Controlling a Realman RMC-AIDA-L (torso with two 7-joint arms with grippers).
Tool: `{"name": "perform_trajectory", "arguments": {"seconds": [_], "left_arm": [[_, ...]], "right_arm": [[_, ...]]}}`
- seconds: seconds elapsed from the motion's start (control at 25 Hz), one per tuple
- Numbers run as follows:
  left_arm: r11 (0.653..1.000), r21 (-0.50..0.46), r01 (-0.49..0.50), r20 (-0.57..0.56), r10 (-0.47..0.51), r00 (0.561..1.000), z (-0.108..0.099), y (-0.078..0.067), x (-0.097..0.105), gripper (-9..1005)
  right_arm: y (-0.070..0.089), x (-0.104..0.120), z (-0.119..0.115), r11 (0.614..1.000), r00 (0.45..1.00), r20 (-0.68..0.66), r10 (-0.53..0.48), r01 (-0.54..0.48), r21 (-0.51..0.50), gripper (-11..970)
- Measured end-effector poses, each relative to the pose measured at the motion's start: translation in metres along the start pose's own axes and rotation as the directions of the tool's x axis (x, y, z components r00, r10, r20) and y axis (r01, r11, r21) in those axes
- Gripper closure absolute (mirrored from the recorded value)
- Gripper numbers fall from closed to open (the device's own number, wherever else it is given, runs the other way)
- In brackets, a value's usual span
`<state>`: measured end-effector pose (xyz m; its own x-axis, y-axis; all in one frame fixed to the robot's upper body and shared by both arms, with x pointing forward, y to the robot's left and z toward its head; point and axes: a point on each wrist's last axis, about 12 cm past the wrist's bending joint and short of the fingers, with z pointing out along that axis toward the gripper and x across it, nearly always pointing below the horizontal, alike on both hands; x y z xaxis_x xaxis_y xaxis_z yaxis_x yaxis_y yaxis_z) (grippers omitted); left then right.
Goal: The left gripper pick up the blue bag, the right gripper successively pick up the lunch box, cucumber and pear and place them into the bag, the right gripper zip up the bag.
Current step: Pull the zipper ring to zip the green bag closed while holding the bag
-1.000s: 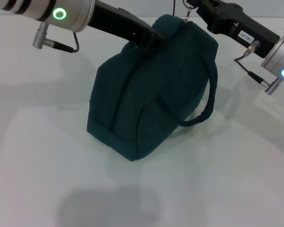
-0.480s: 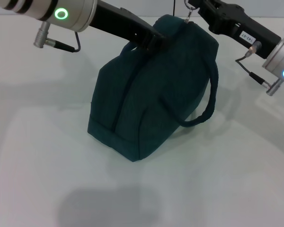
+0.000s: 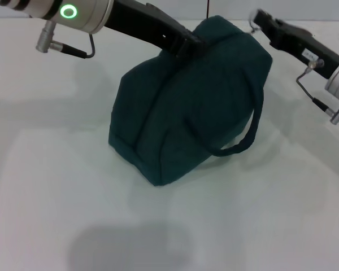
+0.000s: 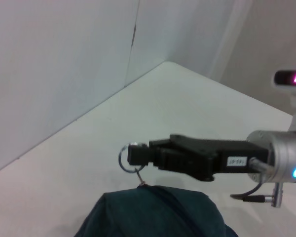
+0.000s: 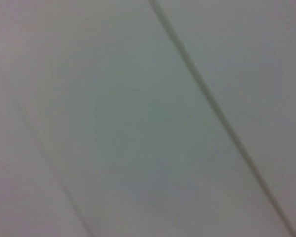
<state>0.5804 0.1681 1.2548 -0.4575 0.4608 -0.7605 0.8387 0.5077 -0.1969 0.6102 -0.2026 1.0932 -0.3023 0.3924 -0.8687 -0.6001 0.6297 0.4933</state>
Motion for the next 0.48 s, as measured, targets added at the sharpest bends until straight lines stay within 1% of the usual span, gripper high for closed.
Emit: {"name": "perform_trajectory", "arguments": {"seconds": [0.16, 0.24, 0.48], "left_arm": [[1.000, 0.018, -0.007, 0.038, 0.006, 0.999, -0.0040, -0.0005, -0.0020, 959], [0.999, 0.032, -0.008, 0.057, 0.006, 0.998, -0.0054, -0.0007, -0.0023, 959], [0.999, 0.033, -0.009, 0.070, 0.007, 0.998, -0.0066, 0.0004, -0.0019, 961]], "right_arm": [[-0.0069, 0.0048, -0.0028, 0.999, 1.000, -0.027, 0.011, -0.010, 0.043, 930], [-0.0079, 0.0060, -0.0040, 0.999, 0.999, -0.031, 0.012, -0.011, 0.050, 929], [-0.0097, 0.0071, -0.0069, 0.998, 0.999, -0.029, 0.017, -0.016, 0.060, 927]]}}
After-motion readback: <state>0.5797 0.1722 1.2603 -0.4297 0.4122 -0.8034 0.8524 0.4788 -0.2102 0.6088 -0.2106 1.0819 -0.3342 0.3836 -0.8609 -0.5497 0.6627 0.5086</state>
